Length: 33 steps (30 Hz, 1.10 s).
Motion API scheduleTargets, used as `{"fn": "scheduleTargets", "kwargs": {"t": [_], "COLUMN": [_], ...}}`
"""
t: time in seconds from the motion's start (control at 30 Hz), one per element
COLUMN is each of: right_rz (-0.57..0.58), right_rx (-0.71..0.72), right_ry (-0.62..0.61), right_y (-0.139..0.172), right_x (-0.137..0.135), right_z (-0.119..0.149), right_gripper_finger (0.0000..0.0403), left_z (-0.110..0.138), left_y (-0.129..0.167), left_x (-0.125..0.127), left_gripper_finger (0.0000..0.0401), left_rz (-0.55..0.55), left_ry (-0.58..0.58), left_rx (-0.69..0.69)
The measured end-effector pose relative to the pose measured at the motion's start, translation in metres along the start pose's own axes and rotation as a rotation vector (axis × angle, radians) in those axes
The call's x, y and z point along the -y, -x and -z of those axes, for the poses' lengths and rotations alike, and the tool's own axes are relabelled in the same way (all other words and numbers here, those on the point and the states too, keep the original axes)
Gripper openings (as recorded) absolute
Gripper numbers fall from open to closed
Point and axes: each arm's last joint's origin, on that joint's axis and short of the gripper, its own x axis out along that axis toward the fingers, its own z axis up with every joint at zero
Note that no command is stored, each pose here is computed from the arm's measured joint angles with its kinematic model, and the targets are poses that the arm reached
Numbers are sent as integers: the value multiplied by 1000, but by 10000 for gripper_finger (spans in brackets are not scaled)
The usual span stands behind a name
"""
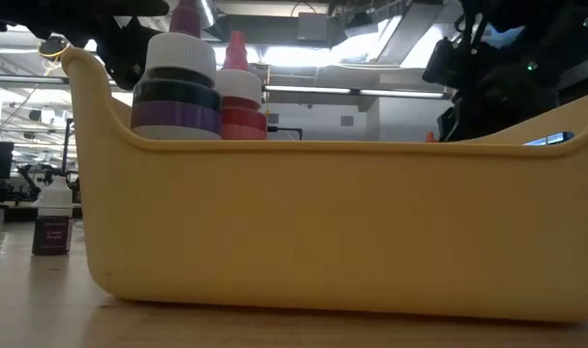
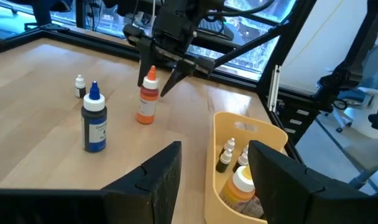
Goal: Pick & Place food coloring
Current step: Put the big orange food coloring bottle into the yellow bin
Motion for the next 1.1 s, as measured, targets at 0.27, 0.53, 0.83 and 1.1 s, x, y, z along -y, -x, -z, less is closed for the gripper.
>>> {"fn": "scheduleTargets", "kwargs": {"t": [0.27, 0.53, 0.83, 1.1], "right_rz": [2, -12, -110, -208], "right_rx": [-3, 36, 194, 191], "right_ry": [21, 19, 112, 164], "right_y": [-2, 4, 54, 49], "right_x": [-1, -4, -34, -91], "right_z": [1, -17, -90, -102], "right_gripper_finger": [145, 145, 145, 145], "left_z": [0, 0, 0, 0], "left_y": [0, 0, 0, 0], "left_x": [0, 0, 0, 0], "left_gripper_finger": [179, 182, 178, 182], "left_rz": [-1, -1, -1, -2], "left_ry": [-1, -1, -18, -19], "left_rx": [0, 0, 0, -3]}}
